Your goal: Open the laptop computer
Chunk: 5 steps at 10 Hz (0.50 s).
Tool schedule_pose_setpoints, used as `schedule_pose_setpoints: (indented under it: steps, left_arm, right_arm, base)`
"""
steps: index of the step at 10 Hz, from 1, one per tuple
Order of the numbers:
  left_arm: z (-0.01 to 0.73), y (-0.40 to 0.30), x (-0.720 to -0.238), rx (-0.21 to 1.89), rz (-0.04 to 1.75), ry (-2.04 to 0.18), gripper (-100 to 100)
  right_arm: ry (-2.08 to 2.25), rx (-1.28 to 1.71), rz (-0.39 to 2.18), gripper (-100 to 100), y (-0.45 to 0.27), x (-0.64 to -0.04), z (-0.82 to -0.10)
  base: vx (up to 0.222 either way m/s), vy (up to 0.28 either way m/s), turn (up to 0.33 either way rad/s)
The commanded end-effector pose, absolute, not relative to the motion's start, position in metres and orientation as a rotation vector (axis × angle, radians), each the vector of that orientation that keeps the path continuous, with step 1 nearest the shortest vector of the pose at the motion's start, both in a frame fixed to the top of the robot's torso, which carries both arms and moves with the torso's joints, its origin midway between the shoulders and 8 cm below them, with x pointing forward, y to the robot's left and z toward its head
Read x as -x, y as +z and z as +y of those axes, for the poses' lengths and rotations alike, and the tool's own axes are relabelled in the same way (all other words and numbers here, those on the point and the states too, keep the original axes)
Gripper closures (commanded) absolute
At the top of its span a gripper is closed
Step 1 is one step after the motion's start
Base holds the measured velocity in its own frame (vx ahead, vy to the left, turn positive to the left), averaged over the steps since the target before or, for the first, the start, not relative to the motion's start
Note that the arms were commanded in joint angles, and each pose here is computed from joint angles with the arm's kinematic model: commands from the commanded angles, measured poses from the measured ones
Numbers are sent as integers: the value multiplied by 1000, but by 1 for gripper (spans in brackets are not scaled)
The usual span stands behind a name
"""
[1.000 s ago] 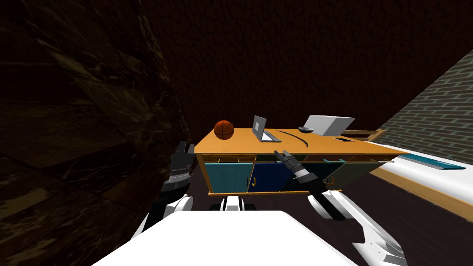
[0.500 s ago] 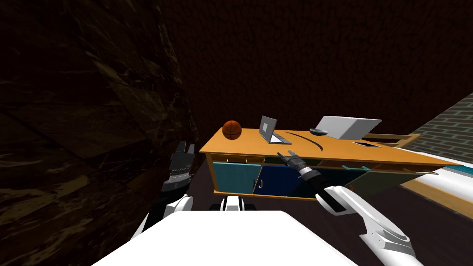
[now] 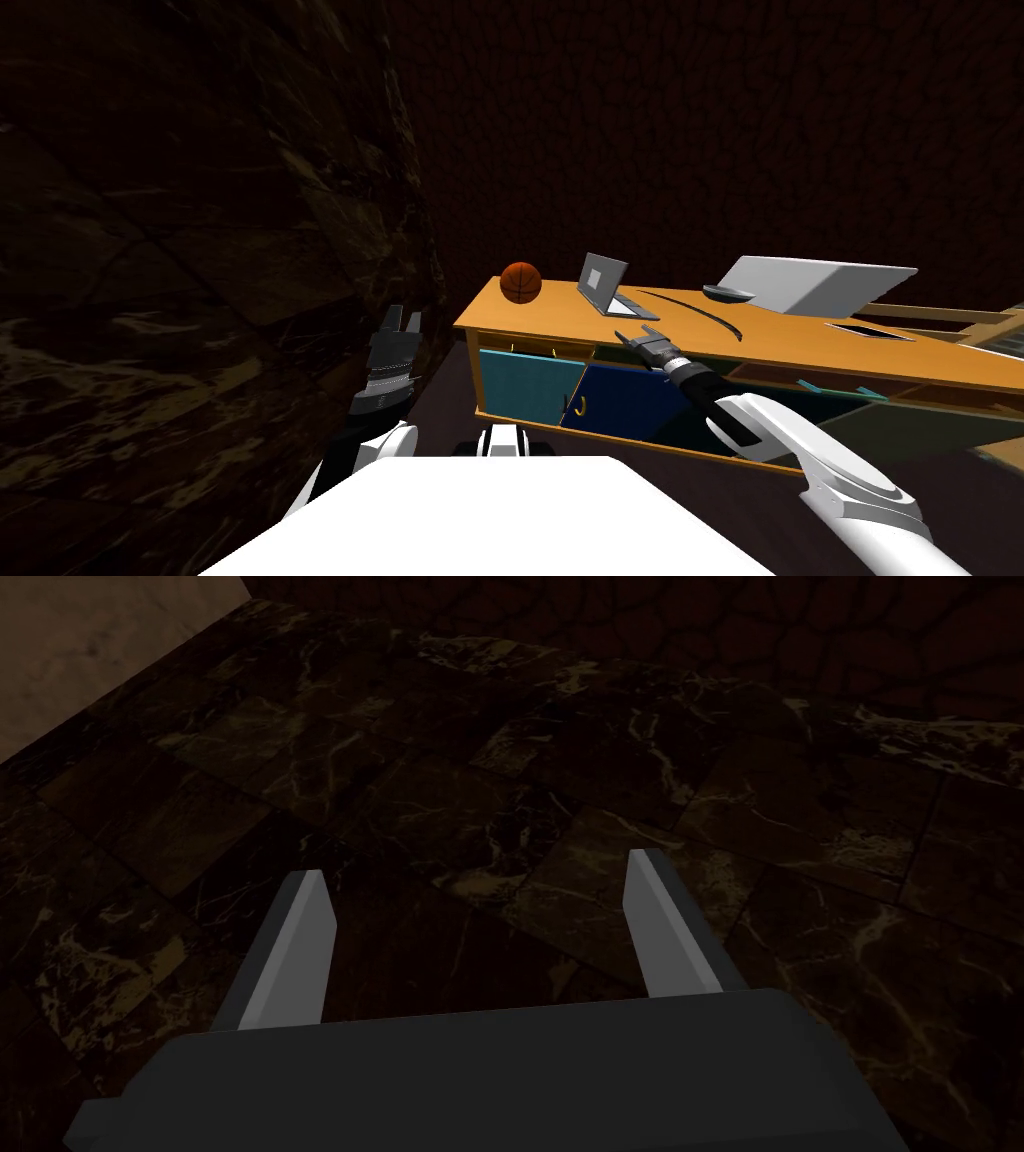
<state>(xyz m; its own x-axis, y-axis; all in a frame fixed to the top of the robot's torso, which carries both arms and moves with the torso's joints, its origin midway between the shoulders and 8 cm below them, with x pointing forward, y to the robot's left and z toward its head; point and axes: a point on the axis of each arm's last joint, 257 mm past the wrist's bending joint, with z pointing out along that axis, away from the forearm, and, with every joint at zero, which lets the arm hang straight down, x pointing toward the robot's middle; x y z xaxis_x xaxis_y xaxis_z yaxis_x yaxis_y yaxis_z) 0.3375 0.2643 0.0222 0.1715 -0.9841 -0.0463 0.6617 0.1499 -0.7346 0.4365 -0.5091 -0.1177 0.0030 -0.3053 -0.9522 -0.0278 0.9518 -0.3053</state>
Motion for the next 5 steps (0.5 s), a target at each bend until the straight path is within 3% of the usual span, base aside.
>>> schedule_pose_setpoints:
  steps: [1, 5]
  left_arm:
    - [264, 22, -338, 652, 610, -1293, 0]
    - [264, 22, -338, 652, 610, -1293, 0]
  right_arm:
    - [-381, 310, 1594, -100, -114, -439, -553]
    - [-601, 365, 1629, -100, -101, -439, -616]
  base:
    - [-13, 113, 185]
    - [-8, 96, 154]
